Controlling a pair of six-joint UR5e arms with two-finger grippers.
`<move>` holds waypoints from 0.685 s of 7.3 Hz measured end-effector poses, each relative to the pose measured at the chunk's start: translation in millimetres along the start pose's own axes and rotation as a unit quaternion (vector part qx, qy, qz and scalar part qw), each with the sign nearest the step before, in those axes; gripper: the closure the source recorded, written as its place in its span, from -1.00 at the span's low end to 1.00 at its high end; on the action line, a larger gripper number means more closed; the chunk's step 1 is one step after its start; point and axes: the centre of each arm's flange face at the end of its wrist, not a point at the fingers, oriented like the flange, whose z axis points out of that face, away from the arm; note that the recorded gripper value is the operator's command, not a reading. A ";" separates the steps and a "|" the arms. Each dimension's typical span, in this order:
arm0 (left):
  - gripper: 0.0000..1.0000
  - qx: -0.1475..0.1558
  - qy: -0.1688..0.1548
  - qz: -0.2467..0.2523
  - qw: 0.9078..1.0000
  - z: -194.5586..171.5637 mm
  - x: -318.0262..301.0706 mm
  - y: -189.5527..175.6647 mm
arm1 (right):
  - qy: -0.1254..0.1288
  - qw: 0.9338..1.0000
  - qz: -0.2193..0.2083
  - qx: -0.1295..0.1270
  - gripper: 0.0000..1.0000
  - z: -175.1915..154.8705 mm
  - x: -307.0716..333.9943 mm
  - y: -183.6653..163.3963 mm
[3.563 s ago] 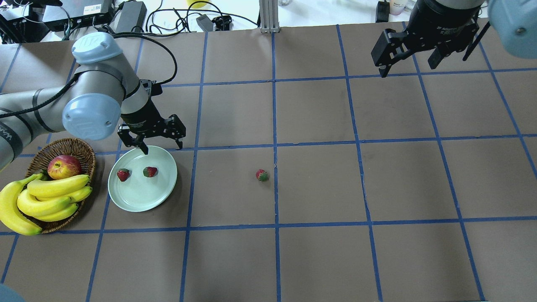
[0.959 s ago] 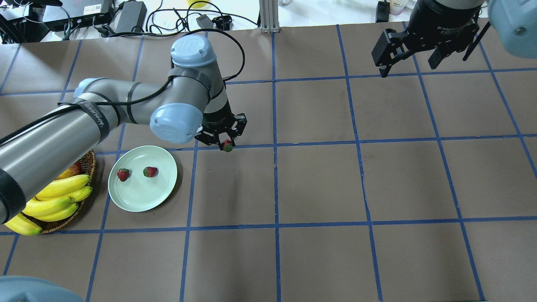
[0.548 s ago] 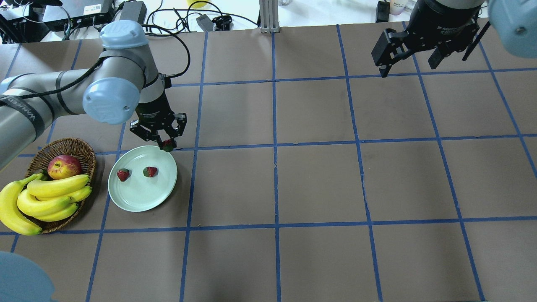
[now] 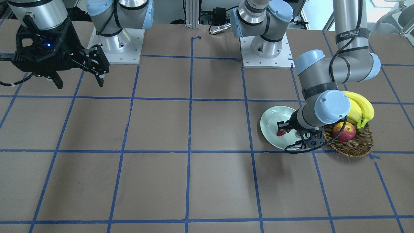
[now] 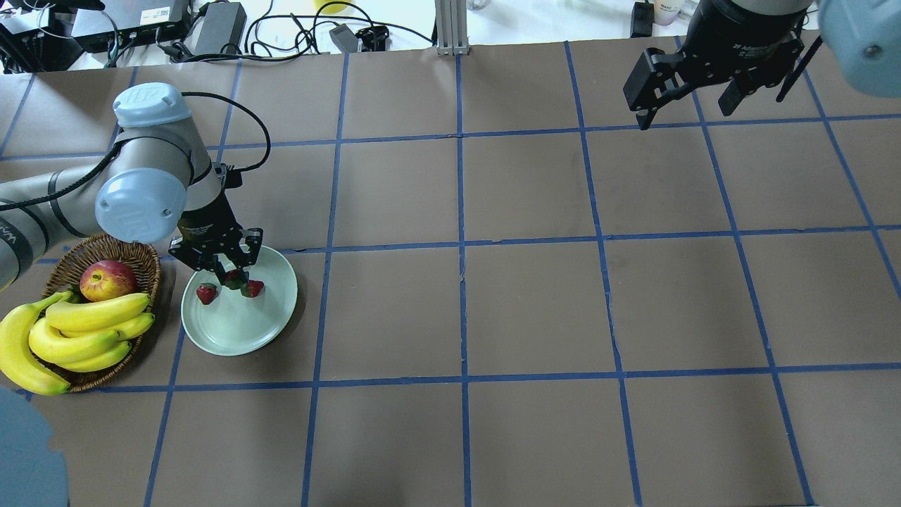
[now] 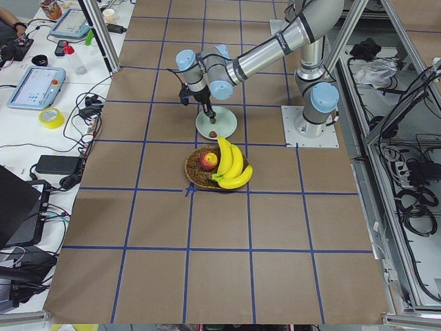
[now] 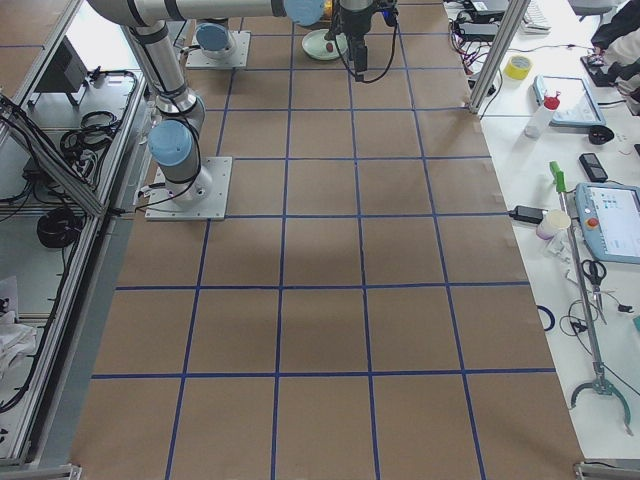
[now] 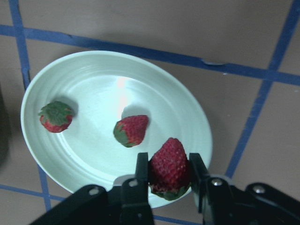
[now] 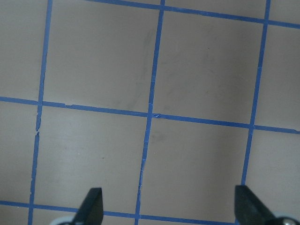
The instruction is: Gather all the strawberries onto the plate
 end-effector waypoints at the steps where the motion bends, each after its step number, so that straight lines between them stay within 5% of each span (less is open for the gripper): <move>1: -1.00 0.000 0.000 0.001 1.000 0.4 -1.1 0.2 | 0.000 1.000 0.000 0.000 -1.00 0.0 0.0 0.0; 5: -1.00 0.052 -0.002 0.019 0.998 -58.5 5.9 5.1 | 0.000 1.000 0.000 0.000 -1.00 0.0 0.0 0.1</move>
